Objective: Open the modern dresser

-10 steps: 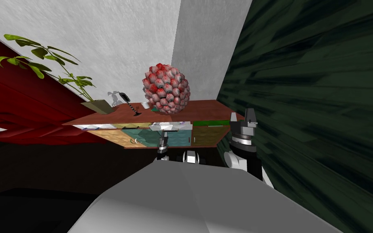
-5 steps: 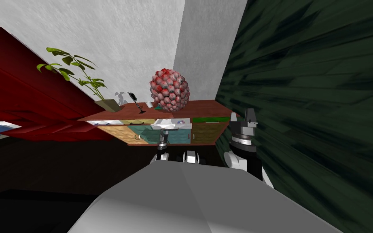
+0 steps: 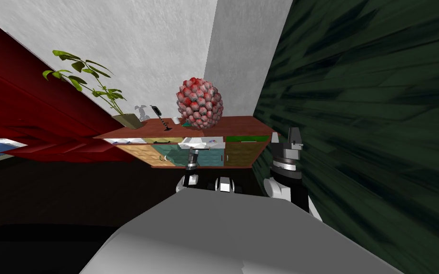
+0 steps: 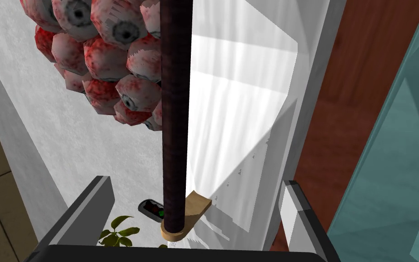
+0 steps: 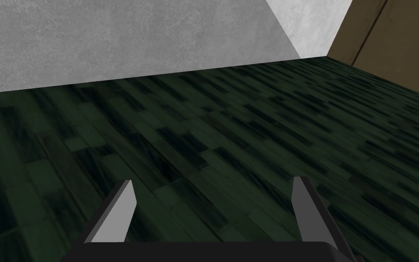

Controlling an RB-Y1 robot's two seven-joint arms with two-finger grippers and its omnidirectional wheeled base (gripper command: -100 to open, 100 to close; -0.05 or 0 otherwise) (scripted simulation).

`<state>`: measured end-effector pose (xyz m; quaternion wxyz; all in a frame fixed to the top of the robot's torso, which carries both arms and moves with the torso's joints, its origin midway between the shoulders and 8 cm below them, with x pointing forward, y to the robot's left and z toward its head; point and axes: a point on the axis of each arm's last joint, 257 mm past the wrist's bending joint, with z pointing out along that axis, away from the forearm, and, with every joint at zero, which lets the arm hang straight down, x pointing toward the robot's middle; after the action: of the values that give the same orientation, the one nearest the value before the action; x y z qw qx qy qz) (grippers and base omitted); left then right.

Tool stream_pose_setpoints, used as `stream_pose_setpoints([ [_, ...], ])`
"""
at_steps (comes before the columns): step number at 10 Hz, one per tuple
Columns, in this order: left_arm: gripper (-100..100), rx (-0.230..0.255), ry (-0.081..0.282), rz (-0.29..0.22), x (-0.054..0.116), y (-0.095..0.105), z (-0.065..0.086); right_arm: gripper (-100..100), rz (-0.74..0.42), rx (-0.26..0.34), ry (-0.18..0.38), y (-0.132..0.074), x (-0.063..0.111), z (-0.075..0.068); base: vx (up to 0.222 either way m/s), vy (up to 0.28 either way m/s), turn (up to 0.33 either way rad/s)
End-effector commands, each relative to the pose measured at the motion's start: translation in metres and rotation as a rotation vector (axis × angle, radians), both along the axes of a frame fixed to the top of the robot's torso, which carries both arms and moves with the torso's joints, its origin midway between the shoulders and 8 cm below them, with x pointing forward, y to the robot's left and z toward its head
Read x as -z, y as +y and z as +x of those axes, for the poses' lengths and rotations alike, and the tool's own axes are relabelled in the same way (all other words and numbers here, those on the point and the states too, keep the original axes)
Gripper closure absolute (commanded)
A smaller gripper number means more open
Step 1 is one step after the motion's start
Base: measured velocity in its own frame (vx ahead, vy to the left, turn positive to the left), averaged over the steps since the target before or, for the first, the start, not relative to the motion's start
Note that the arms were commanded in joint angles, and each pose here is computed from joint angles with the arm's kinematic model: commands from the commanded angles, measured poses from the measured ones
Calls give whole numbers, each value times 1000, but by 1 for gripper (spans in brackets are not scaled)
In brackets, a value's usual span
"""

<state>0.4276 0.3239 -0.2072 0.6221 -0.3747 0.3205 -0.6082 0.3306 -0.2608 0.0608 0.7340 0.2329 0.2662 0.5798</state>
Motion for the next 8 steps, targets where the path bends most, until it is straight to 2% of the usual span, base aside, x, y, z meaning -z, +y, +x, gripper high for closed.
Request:
stream_pose_setpoints([
  [1,-100,5,-30,2,-19,2,14,0,0,0,0,0,0,0,-42,-12,4],
  [2,-100,7,-30,1,-25,3,21,0,0,0,0,0,0,0,-43,-17,11],
  [3,-100,3,10,-3,-6,1,15,0,0,0,0,0,0,0,-13,-4,-1],
  [4,0,1,22,-5,-3,2,16,0,0,0,0,0,0,0,0,0,0],
  [8,0,-4,54,-8,9,4,14,0,0,0,0,0,0,0,0,0,0],
])
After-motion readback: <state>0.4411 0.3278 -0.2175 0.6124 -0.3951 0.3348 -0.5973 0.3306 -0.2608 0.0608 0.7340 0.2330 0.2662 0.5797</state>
